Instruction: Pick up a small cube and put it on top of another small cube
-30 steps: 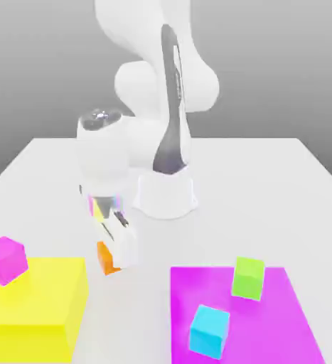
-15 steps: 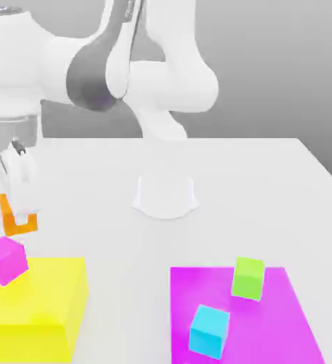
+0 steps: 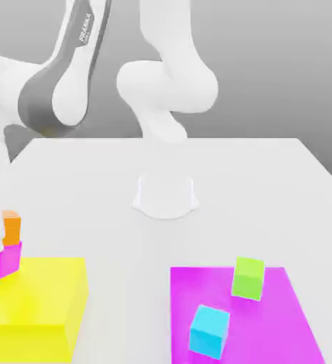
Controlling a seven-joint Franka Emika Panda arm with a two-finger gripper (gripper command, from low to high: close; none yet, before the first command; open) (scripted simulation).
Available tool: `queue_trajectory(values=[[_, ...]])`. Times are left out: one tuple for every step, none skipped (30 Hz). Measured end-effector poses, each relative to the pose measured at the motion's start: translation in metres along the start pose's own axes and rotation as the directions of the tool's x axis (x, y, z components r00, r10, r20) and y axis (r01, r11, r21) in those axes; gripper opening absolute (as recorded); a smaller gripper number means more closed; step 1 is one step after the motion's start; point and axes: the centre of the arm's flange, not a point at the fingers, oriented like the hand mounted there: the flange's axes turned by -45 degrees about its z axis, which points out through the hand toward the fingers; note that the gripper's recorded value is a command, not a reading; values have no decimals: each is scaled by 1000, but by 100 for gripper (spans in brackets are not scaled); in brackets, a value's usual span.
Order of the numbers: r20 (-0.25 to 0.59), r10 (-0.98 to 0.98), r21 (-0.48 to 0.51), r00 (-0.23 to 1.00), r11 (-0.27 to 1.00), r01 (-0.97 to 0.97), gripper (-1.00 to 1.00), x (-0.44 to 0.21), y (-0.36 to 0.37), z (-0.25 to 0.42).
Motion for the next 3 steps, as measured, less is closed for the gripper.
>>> queue_trajectory(values=[[0,2,0,1000,1000,-2,100,1,0,-10],[0,3,0,1000,1000,-3,100,1,1,-23],[0,2,0,1000,1000,-2,100,1,1,-38]])
